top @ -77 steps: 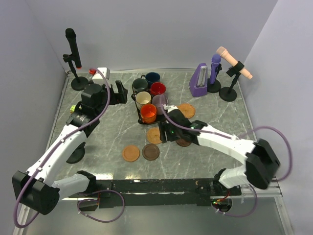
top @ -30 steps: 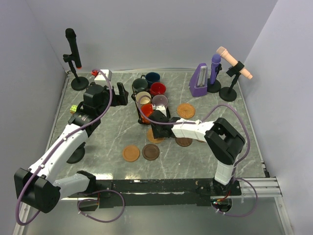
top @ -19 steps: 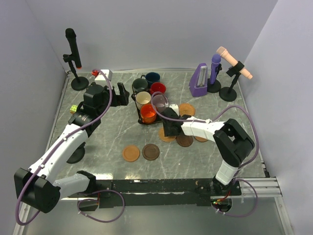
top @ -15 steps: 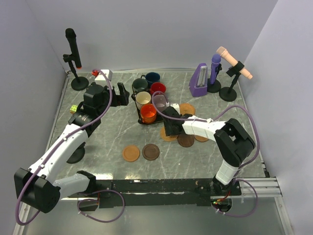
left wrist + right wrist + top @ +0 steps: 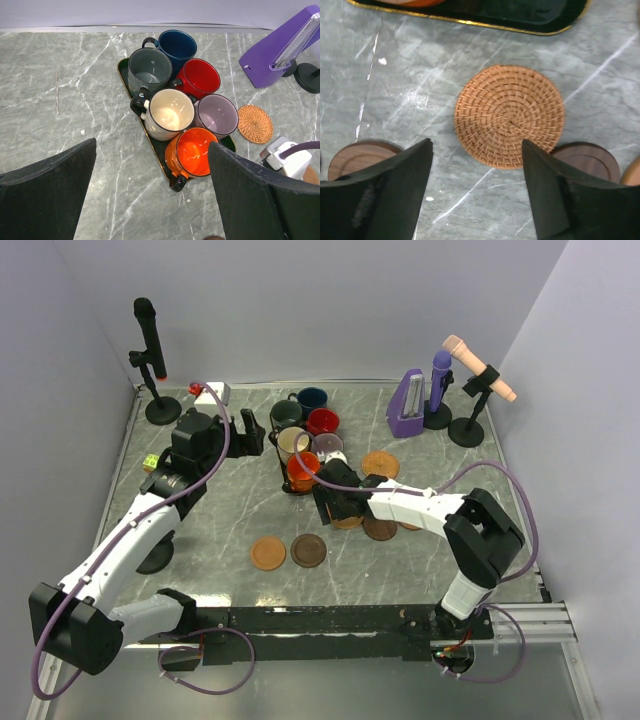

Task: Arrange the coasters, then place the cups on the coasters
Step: Move the coaster to the center of the board.

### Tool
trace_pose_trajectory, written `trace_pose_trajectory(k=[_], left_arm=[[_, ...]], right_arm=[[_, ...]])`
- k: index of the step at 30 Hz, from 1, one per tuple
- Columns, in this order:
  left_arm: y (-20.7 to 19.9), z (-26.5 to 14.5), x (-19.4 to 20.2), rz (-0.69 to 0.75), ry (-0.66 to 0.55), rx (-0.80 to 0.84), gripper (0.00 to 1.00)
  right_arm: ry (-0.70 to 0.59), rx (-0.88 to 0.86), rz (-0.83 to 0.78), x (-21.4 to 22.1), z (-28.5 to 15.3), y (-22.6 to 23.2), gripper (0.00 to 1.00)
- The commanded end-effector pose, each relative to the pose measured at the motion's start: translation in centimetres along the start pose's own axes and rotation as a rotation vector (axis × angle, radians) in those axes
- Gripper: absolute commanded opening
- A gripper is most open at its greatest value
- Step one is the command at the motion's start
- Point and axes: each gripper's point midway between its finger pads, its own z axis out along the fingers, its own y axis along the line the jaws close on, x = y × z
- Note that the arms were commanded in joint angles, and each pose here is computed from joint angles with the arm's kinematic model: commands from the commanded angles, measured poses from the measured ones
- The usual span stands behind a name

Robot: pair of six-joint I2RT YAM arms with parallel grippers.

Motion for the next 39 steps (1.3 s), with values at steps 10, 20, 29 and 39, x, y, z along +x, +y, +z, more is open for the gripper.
trace_pose_trajectory(k=[10, 20, 29, 39], left_arm=[[-0.7, 0.4, -1.1, 0.004, -0.035, 0.019, 0.97], [-0.6, 0.4, -1.1, 0.005, -0.037, 0.013, 0.97], [-0.4, 0.4, -1.2, 0.008, -0.04, 0.004, 0.97], [-0.5, 0.4, -1.0, 0.005, -0.036, 0.011, 0.97]], right_arm=[[0.028, -0.017, 0.003, -0.1, 2.1, 1.5, 0.63], [0.086, 0.087, 0.093, 2.0, 2.8, -2.3, 0.64], [0.099, 0.14, 0.212, 2.0, 2.3, -6.8, 0.63], [0.118, 0.229, 0.314, 3.2, 1.2, -10.9, 0.63]])
